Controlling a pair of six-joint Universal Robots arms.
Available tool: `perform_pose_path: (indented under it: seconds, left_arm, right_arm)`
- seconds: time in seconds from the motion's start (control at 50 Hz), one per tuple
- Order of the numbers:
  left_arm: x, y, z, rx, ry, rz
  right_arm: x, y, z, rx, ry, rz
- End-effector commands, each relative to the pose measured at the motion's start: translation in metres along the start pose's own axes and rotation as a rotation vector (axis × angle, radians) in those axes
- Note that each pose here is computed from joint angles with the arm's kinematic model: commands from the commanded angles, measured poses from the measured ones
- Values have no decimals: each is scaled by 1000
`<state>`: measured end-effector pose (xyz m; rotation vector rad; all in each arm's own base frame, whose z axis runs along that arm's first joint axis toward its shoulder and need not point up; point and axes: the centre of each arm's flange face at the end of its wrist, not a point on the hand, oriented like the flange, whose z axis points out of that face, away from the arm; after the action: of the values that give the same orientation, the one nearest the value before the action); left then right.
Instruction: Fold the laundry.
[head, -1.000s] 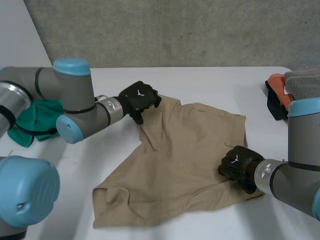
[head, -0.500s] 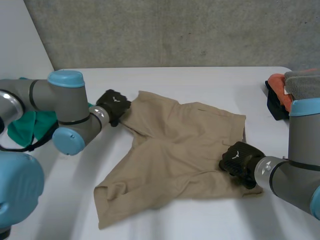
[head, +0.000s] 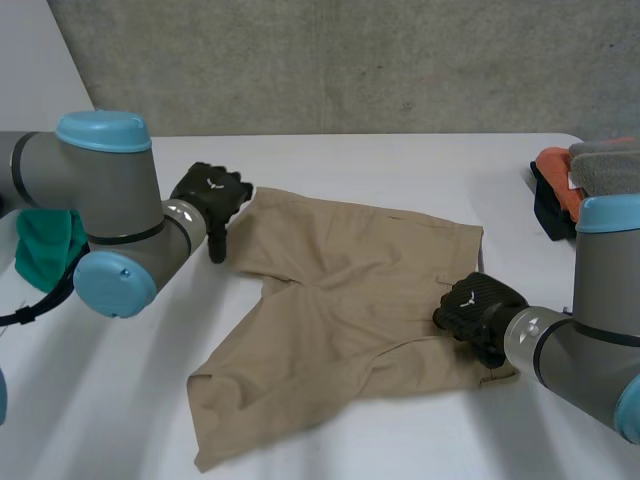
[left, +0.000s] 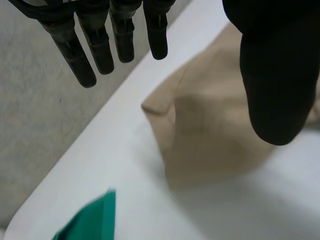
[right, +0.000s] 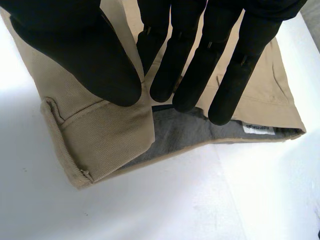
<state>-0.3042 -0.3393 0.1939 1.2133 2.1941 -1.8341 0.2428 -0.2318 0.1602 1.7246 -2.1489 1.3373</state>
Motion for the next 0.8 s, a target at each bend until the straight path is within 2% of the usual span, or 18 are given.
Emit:
perform_pose_path:
  seconds: [0.02, 0.2, 0.28, 0.44, 0.64, 0.7, 0.8]
  left_arm:
    - [10, -2, 24, 153, 120, -44]
    - [17, 31, 56, 20, 177, -44]
    - [16, 43, 56, -32, 176, 9]
    - [1, 49, 43, -86, 54, 54]
    - [1, 58, 28, -119, 7, 104]
    - [-5, 62, 29, -149, -36, 141]
    - [-13, 58, 25, -174, -85, 144]
  right_arm:
    - [-4, 2, 1, -6, -14, 6]
    - [-8, 6, 4, -17, -26, 5]
    - [-7, 7, 5, -19, -24, 7]
    - [-4, 6, 6, -16, -16, 6]
    - [-6, 4, 5, -9, -19, 0]
    - [-7, 3, 4, -8, -22, -2]
    - [-8, 2, 3, -5, -22, 1]
